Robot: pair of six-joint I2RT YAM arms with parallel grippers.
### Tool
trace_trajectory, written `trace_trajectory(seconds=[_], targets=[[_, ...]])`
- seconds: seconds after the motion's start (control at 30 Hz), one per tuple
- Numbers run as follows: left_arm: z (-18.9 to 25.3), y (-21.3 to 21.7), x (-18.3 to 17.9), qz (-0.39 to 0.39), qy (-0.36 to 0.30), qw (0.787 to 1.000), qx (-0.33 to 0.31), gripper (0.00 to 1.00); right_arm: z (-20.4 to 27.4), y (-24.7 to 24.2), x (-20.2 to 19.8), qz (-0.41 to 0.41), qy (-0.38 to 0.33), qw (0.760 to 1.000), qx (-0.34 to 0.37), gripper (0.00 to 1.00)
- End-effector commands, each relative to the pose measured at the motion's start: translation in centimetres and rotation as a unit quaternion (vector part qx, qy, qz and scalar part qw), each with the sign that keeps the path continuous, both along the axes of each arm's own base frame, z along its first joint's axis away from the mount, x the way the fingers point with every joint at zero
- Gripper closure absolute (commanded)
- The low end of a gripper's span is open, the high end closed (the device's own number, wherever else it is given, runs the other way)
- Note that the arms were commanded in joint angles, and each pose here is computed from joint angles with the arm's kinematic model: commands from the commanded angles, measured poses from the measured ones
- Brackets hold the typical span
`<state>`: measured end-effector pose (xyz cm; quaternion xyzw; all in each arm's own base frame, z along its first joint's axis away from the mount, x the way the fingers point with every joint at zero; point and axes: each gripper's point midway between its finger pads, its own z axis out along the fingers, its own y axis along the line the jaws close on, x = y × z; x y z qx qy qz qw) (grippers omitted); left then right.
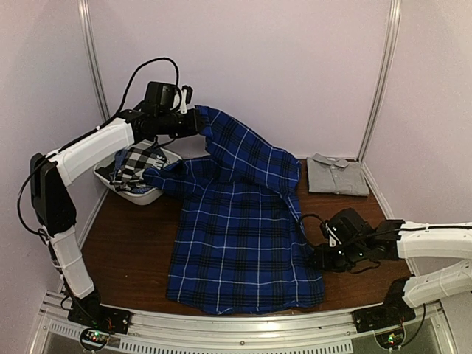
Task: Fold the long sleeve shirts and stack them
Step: Pick up the corner of the shirt from the center of the board, then fold the flattened shirt at the center of the board.
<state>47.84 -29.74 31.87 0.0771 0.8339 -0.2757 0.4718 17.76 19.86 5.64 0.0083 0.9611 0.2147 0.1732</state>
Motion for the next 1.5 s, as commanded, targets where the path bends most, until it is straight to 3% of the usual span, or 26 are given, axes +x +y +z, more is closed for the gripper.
trace_trajectory(seconds=[0.0,0.33,0.63,0.7,0.8,1.0,1.17,1.27,1.47], targets=[[1.6,0.8,-0.1,0.003,-0.023,1.0,0.0,1.0,-0.6,0.2,-1.7,-0.002,0.017,1.0,0.002,0.57],[1.6,1.3,0.4,0.008,-0.024,1.0,0.001,1.0,-0.9,1.5,-5.3,0.029,0.048,0.998,0.003,0.66],[2.7,2.7,1.0,0.023,-0.035,0.999,-0.002,1.0,1.3,2.8,-5.7,0.04,0.04,0.998,0.008,0.97],[2.8,3.0,1.2,0.024,-0.036,0.999,-0.003,1.0,1.9,2.9,-5.5,0.043,0.035,0.998,0.002,1.0],[3.0,3.4,1.3,0.026,-0.037,0.999,-0.001,1.0,1.9,2.3,-5.4,0.042,0.034,0.998,-0.02,1.0],[2.7,3.5,1.4,0.026,-0.036,0.999,0.001,1.0,-0.1,0.1,-6.4,0.03,0.048,0.997,-0.046,0.68],[3.0,3.6,1.5,0.025,-0.039,0.999,0.0,1.0,-0.7,0.3,-6.8,0.032,0.056,0.997,-0.034,0.65],[3.1,3.7,1.6,0.026,-0.04,0.999,0.0,1.0,-0.4,0.9,-6.8,0.043,0.052,0.997,-0.032,0.71],[3.9,4.0,2.4,0.031,-0.056,0.998,0.001,1.0,2.2,3.3,-5.8,0.079,0.023,0.996,-0.03,0.98]])
